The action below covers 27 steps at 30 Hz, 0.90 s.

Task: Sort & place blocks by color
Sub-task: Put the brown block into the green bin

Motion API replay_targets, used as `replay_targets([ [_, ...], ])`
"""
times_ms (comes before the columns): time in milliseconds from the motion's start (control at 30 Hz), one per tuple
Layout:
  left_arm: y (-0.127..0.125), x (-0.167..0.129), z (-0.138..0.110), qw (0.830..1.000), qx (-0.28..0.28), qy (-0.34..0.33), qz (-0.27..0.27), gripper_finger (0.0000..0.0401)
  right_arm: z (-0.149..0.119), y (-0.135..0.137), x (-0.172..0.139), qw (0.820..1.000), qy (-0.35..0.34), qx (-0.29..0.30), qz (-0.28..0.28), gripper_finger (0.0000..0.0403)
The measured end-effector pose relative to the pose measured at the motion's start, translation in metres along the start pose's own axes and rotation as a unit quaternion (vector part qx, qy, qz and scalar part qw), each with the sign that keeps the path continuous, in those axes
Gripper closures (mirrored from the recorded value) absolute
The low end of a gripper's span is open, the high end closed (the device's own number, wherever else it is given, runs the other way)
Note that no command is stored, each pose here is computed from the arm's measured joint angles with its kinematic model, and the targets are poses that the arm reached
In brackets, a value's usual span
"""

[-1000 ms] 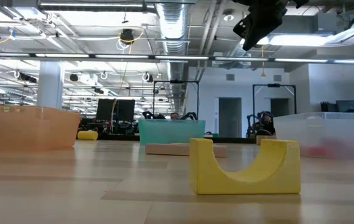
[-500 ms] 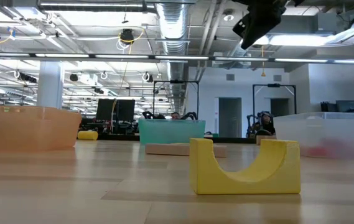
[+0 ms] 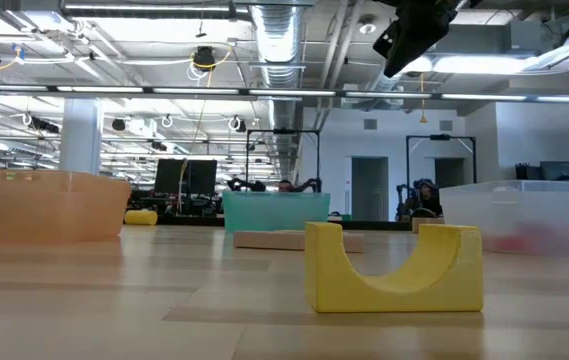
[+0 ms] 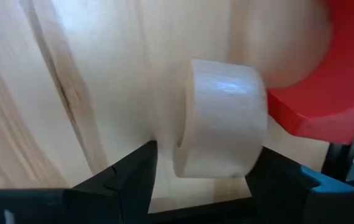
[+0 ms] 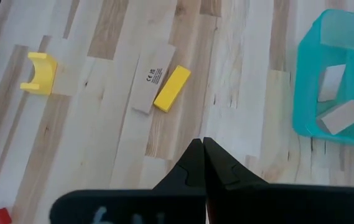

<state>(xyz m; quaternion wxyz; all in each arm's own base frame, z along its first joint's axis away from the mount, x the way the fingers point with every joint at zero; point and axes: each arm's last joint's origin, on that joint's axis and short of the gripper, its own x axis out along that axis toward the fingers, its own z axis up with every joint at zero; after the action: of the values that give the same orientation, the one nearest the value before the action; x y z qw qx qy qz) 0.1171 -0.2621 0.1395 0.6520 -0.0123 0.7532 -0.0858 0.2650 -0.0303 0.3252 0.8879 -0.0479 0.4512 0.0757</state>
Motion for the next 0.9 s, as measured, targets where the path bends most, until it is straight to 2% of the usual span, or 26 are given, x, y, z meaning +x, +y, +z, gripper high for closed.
replay_targets([
  [200, 0.002, -0.001, 0.004, 1.0, -0.013, -0.004, 0.004, 0.019, 0.001, 0.0, 0.0, 1.0, -0.002, 0.0, -0.001, 0.0396],
  [300, 0.007, -0.002, 0.009, 1.0, -0.024, 0.001, 0.007, 0.023, 0.001, 0.0, 0.0, 1.0, -0.003, 0.0, -0.001, 0.0396],
  [400, 0.015, -0.005, 0.015, 0.999, -0.038, 0.003, 0.02, 0.0298, 0.001, 0.0, 0.0, 1.0, -0.003, 0.0, -0.001, 0.0395],
  [467, 0.027, -0.011, 0.02, 0.997, -0.052, -0.014, 0.052, 0.0299, 0.001, 0.0, 0.0, 1.0, -0.003, 0.0, -0.001, 0.0395],
  [600, 0.058, -0.048, 0.024, 0.985, -0.104, -0.079, 0.116, 0.0299, 0.0, 0.0, 0.0, 1.0, 0.002, 0.006, 0.0, 0.0395],
  [667, 0.078, -0.07, 0.027, 0.977, -0.124, -0.117, 0.129, 0.0299, -0.002, 0.0, 0.0, 1.0, 0.01, 0.012, 0.002, 0.0395],
  [800, 0.116, -0.117, 0.04, 0.964, -0.111, -0.223, 0.089, 0.0299, -0.005, 0.002, 0.0, 1.0, 0.025, 0.016, 0.006, 0.0395],
  [900, 0.152, -0.149, 0.051, 0.942, -0.111, -0.31, 0.066, 0.0299, -0.005, 0.002, 0.0, 0.999, 0.027, 0.028, 0.007, 0.0395],
])
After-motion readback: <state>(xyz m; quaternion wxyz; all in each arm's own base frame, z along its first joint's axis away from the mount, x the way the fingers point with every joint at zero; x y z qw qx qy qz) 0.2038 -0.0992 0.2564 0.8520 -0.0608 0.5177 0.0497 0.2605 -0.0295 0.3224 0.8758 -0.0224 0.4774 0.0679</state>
